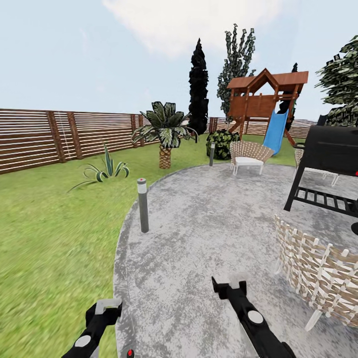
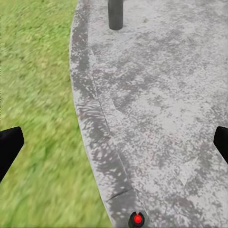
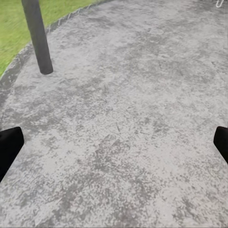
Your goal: In the garden, pick up the pesticide atomizer on the floor and spray pesticide onto both trees until each tree trunk is fully covered.
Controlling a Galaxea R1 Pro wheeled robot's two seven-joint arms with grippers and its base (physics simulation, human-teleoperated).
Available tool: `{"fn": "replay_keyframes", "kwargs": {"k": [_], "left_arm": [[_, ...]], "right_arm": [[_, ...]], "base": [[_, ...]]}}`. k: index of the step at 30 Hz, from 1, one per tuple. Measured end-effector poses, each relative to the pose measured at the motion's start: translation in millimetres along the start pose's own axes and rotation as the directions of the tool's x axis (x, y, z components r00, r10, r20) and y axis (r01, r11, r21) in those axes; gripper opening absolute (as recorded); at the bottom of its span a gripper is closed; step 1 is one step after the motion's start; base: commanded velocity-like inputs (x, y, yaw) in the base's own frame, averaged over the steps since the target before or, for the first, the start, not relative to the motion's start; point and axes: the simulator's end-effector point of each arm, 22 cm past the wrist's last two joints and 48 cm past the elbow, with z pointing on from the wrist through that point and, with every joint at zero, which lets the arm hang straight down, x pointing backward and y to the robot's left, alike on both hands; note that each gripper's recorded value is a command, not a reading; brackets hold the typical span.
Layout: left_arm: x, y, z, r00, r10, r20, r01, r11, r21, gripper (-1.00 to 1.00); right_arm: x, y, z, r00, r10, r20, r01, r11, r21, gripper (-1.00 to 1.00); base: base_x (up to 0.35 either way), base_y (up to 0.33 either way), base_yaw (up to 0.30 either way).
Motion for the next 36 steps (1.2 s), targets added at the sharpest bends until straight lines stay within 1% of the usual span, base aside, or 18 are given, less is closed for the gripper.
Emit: {"fn": "replay_keyframes", "kwargs": {"k": [1,2,6,10,29,36], "left_arm": [[1,1,-0.6,1.000,-0.001,0.001,0.001,1.000,-0.002,1.00],[1,1,-0.8,1.000,-0.001,0.001,0.001,1.000,-0.002,1.00],[1,-1,-1.4,1.000,-0.001,0.004,0.001,1.000,0.007,1.00],[1,-2,-1.5,1.000,0.000,0.004,0.000,1.000,0.010,1.00],[43,-4,15.1,1.000,0.007,-0.021,-0.007,1.000,0.011,1.00],[60,-4,21.8,0.999,0.010,-0.031,-0.009,1.000,0.008,1.00]], "right_arm": [[-7,6,3.0,1.000,-0.006,0.005,0.006,1.000,-0.008,1.00],[-9,6,3.4,1.000,-0.010,0.006,0.010,1.000,-0.010,1.00],[-11,4,4.6,1.000,-0.031,0.007,0.031,0.999,-0.009,1.00],[-8,2,4.4,0.999,-0.034,0.001,0.034,0.999,-0.006,1.00],[36,0,16.6,0.999,-0.031,-0.022,0.031,1.000,0.002,1.00],[55,1,21.4,0.999,-0.030,-0.034,0.030,1.000,-0.002,1.00]], "base": [[0.000,0.000,0.000],[0.000,0.000,0.000],[0.000,0.000,0.000],[0.000,0.000,0.000],[0.000,0.000,0.000],[0.000,0.000,-0.043]]}}
